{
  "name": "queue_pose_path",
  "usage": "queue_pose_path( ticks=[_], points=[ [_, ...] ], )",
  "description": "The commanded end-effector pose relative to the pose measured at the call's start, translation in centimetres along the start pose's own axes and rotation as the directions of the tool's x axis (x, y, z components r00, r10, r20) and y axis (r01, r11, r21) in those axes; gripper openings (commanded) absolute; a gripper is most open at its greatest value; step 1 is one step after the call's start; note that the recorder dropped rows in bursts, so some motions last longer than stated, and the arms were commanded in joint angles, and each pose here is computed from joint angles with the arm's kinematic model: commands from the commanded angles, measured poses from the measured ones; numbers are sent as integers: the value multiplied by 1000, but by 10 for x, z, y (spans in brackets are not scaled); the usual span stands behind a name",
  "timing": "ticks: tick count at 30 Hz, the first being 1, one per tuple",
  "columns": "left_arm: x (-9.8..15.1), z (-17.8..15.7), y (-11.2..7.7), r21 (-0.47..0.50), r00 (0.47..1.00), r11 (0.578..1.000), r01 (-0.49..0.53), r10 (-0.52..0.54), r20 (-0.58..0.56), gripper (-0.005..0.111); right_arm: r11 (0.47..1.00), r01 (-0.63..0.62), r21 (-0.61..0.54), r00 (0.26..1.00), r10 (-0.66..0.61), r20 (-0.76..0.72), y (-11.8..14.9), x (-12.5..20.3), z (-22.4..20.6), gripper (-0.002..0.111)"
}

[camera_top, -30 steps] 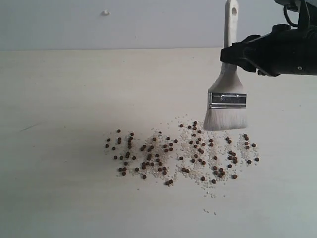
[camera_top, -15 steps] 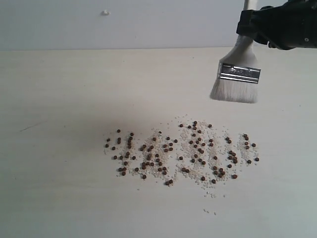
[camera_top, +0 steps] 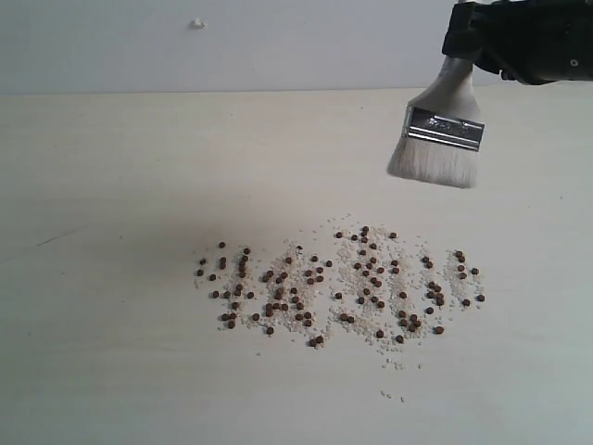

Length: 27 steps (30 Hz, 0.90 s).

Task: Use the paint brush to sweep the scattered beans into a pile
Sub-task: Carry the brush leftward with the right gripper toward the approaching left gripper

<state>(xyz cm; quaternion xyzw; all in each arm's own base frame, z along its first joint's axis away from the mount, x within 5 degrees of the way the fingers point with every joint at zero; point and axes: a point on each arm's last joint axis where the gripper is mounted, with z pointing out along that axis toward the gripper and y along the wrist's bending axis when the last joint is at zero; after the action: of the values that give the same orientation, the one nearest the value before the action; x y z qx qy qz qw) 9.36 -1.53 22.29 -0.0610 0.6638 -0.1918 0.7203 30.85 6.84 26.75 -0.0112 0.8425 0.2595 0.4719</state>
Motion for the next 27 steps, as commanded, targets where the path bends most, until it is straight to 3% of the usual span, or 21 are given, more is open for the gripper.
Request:
queue_pose_path(
  ticks=[1,7,11,14,19,23,27],
  points=[
    [1,25,-19,218,996,976,-18,36,-78,0,998,-3,-57,1000,3,4,15,-4,-1,0],
    [15,60,-22,321,958,946,-49,135,-251,0,985,97,-141,994,-102,-28,54,6,7,0],
    [25,71,-22,366,945,930,-5,124,-301,0,973,192,-131,980,-197,-33,68,14,10,0],
    [28,72,-26,434,948,901,-18,154,-280,0,973,213,-94,976,-217,-34,69,16,12,0],
    [27,71,-29,508,931,840,-192,320,-177,0,990,136,-47,989,-138,-45,65,19,17,0],
    [24,73,-28,475,949,871,-126,245,-198,0,996,74,-45,994,-77,-80,61,27,29,0],
    [21,76,-33,504,948,862,-57,204,-242,0,997,61,-48,990,-66,-122,57,36,40,0]
  ],
)
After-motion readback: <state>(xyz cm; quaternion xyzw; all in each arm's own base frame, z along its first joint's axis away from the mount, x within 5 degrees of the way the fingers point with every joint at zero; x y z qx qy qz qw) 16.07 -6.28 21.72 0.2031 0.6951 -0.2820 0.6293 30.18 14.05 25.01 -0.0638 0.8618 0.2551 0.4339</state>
